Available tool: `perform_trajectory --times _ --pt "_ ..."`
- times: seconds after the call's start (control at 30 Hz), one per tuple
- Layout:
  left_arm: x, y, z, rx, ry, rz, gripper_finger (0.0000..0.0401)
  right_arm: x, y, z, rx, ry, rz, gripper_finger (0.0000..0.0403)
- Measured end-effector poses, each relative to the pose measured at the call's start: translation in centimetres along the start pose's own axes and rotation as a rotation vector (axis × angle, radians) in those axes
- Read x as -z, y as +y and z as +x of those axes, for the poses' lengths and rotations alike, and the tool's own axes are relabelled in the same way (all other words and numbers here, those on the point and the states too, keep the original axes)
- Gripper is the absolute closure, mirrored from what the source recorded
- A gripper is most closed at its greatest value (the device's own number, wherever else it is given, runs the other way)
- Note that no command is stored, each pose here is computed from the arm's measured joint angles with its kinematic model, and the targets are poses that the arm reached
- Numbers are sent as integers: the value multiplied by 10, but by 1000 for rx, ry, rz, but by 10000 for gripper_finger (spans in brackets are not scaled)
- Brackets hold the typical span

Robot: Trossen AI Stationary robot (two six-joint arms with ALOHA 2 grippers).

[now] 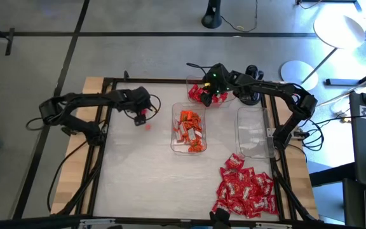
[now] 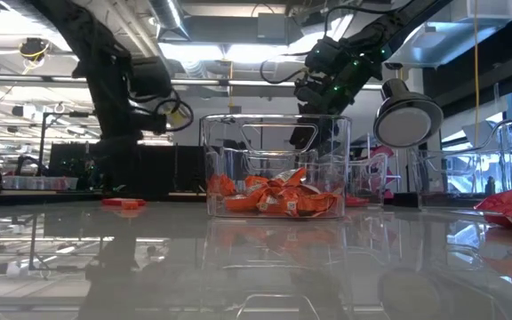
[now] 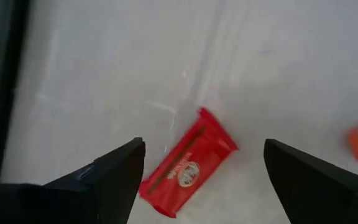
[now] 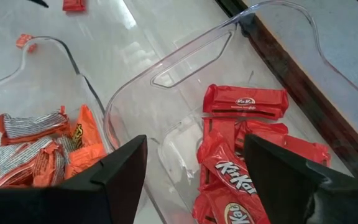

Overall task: Sort candy
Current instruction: Put the red chocolate into the top transparent bin

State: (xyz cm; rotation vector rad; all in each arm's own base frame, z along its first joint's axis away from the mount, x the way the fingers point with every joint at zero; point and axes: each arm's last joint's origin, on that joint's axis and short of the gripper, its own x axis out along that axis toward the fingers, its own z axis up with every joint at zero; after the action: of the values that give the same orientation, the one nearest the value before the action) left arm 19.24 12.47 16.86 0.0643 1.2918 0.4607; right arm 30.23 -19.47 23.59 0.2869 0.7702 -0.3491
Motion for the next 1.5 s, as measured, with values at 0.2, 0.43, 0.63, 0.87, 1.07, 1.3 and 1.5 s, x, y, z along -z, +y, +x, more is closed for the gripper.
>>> perform_trajectory --times 0.2,0.43,0.63,0.87,1.07,1.3,1.5 --pt "2 -4 16 55 77 131 90 0 0 0 0 1 -13 139" --pt "4 6 26 61 83 142 91 0 3 1 -16 2 -30 139" --pt "13 20 31 133 65 58 91 0 15 3 -47 4 -92 139" --pt "30 34 48 235 80 -94 91 -1 31 5 -76 -4 -142 139" --pt "28 28 52 253 98 -79 99 0 31 5 -77 3 -146 139" --pt "24 20 45 232 80 -18 168 0 31 5 -75 2 -146 139" --pt "18 14 35 198 59 -74 246 0 31 5 -75 2 -153 139"
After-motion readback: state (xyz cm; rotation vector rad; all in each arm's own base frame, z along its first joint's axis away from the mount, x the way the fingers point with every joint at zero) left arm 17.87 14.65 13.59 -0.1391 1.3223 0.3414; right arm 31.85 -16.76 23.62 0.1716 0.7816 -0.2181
